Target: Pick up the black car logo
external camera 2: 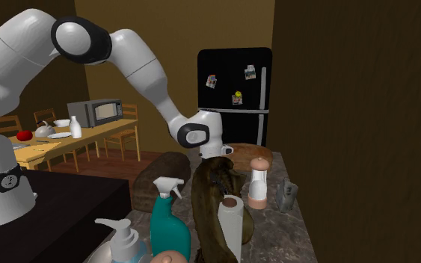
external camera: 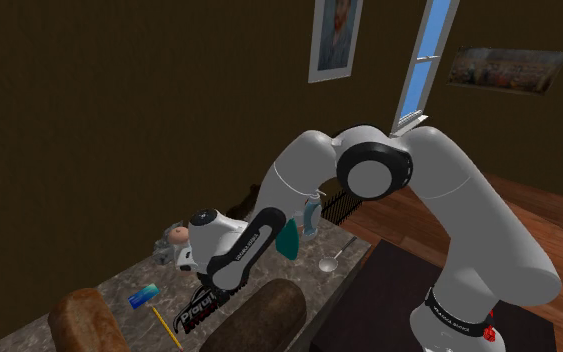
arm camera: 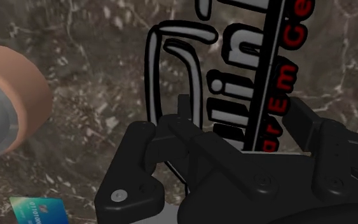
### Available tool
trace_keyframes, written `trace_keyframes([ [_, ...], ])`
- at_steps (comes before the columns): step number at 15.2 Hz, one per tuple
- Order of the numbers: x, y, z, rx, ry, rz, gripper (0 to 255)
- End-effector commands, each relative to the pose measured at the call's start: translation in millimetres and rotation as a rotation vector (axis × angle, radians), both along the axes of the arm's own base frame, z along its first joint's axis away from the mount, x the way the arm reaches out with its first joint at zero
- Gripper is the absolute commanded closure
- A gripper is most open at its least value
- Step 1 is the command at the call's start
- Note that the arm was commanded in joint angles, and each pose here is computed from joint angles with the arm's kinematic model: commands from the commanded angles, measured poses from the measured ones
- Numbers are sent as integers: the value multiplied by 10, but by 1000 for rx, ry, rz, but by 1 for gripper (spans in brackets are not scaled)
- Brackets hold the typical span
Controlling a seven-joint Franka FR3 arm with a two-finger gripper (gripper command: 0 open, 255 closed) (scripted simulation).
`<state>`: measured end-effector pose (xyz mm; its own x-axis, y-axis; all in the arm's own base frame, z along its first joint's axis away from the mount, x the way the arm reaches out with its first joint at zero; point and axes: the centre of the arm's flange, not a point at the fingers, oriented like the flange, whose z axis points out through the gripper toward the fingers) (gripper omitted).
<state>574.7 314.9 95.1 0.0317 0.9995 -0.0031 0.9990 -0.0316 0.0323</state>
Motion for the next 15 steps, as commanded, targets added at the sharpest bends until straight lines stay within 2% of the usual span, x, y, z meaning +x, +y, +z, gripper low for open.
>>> trace_keyframes([
  [1,-16,-17,-28,-3,5,0,255],
  [7,-13,-2,-36,-3,5,0,255],
  [15,-13,-2,386,-3,5,0,255],
])
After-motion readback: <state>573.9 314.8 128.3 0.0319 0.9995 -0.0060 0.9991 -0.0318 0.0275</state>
